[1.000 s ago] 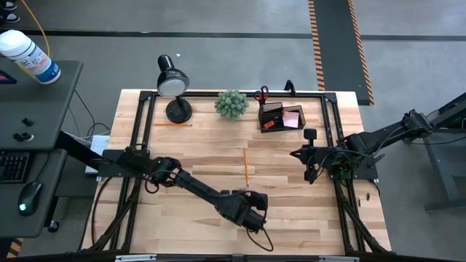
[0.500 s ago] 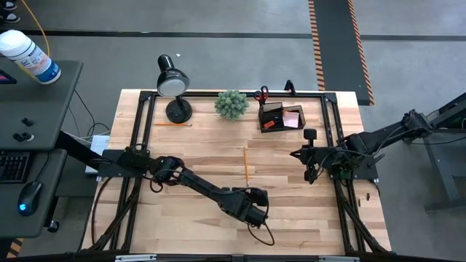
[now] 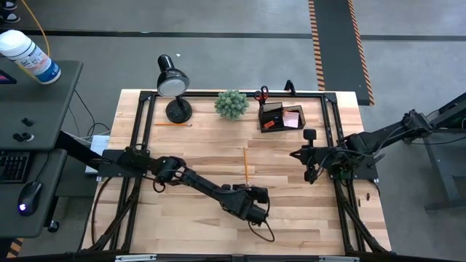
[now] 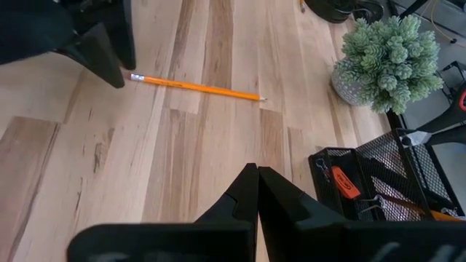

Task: Pick and place office supplies into organizer
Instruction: Put the bottom orange pencil into the black desk organizer

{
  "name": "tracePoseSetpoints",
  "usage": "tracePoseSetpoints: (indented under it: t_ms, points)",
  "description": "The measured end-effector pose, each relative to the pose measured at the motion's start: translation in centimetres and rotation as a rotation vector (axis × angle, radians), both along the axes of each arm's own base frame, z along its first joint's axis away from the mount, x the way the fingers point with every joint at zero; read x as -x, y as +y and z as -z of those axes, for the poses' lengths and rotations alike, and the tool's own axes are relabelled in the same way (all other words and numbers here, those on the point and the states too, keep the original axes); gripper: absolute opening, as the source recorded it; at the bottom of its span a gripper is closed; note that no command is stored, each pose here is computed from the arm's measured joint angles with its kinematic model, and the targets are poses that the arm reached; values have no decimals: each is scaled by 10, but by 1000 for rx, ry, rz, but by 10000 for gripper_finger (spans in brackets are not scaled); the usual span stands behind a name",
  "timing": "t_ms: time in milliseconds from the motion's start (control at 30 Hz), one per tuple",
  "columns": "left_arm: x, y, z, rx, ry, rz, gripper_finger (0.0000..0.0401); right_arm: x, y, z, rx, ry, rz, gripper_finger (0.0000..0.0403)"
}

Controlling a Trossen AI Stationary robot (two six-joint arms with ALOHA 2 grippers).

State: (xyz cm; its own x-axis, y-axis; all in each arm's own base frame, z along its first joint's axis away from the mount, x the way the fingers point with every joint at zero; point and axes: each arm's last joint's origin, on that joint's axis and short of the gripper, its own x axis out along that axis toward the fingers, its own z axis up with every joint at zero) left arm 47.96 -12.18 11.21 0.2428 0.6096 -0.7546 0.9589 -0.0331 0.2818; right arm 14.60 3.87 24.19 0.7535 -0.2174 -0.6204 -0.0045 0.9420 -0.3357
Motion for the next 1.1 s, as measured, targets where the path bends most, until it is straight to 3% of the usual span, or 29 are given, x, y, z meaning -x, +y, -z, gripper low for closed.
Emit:
tracePoseSetpoints:
  t_ms: [467,867,1100]
  points:
    - [0,4,1,1,9,-5,168,-1,1,-1,-14,-15,-18,0]
    - [-1,7,1,43,17,-15,72,-2,1,-2,-16,-19,-18,0]
    - [-2,11,1,75,24,-23,52,-2,1,-2,-17,-21,-19,0]
